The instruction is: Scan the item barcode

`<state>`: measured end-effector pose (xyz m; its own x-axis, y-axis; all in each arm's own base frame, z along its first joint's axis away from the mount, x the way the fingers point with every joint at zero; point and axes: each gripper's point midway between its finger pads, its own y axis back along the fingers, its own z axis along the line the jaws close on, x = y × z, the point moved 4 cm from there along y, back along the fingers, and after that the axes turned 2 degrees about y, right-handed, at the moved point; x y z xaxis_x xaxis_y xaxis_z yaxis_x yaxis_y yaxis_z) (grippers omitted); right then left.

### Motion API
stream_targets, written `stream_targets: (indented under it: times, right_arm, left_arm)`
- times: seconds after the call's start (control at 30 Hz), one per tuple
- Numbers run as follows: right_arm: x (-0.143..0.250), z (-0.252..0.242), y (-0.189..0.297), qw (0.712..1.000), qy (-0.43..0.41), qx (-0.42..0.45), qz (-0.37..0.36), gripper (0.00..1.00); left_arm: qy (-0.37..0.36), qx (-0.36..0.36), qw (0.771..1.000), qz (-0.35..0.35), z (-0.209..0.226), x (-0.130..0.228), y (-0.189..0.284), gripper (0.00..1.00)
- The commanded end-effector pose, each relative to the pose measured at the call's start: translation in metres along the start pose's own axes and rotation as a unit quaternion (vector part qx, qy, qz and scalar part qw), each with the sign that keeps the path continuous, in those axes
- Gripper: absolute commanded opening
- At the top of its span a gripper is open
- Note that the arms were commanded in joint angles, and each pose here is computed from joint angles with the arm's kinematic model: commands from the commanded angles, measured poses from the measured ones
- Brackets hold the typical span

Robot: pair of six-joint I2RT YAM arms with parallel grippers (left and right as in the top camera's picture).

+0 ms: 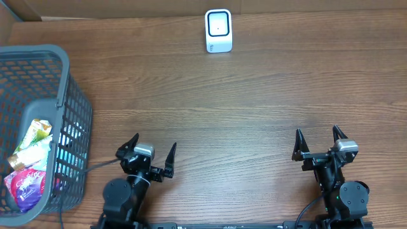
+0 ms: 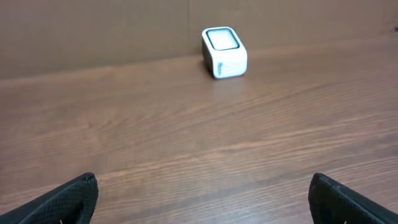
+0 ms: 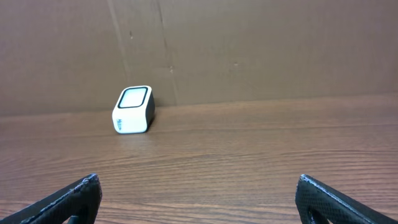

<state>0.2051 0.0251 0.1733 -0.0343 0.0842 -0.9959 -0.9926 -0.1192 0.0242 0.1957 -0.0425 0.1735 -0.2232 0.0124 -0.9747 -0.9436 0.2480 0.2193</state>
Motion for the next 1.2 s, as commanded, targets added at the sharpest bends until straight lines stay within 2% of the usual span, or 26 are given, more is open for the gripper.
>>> stream_targets:
  times: [0.0,0.1,0.2,0.3,0.43,0.53,0.63,0.77,0.93,1.03,1.1,1.17]
  right_arm:
    - [0.002,0.001,0.0,1.0,-0.004,-0.005,-0.001,1.0]
    - [0.002,0.001,0.0,1.0,-0.004,-0.005,-0.001,1.0]
    - [0.002,0.001,0.0,1.0,-0.004,-0.005,-0.001,1.0]
    - [0.002,0.001,0.0,1.0,-0.004,-0.005,-0.001,1.0]
    - [0.002,0.001,0.0,1.0,-0.004,-0.005,-0.001,1.0]
    - [0.002,0.001,0.0,1.0,-0.004,-0.005,-0.001,1.0]
    - [0.002,0.001,0.0,1.0,-0.004,-0.005,-0.001,1.0]
    - [0.002,0.001,0.0,1.0,-0.004,-0.005,-0.001,1.0]
    - [0.002,0.001,0.0,1.0,-0.004,-0.005,-0.001,1.0]
    - [0.002,0.001,0.0,1.0,-0.004,-0.005,-0.001,1.0]
    - [0.002,0.001,0.0,1.0,-0.004,-0.005,-0.001,1.0]
    - [0.002,0.001,0.0,1.0,-0.004,-0.005,-0.001,1.0]
  left_arm:
    - [0.005,0.008,0.999,-0.047,-0.005,-0.068,0.016,1.0]
    - [0.036,-0.009,0.999,-0.033,-0.001,-0.106,0.018,1.0]
    - [0.083,-0.024,0.996,0.027,0.001,-0.136,0.015,1.0]
    - [0.077,0.019,0.992,0.094,-0.011,-0.157,0.011,1.0]
    - [0.096,0.066,0.974,0.194,-0.025,-0.149,0.001,1.0]
    - [0.108,0.059,0.96,0.251,-0.022,-0.129,-0.014,1.0]
    - [0.159,0.031,0.945,0.284,-0.017,-0.119,-0.025,1.0]
    - [0.158,0.01,0.952,0.262,-0.011,-0.15,-0.033,1.0]
    - [0.161,-0.018,0.974,0.157,0.002,-0.245,-0.009,1.0]
    - [0.181,-0.145,0.969,0.08,0.039,-0.295,0.028,1.0]
    - [0.195,-0.25,0.947,0.044,0.067,-0.311,0.056,1.0]
    - [0.206,-0.344,0.916,0.025,0.09,-0.316,0.084,1.0]
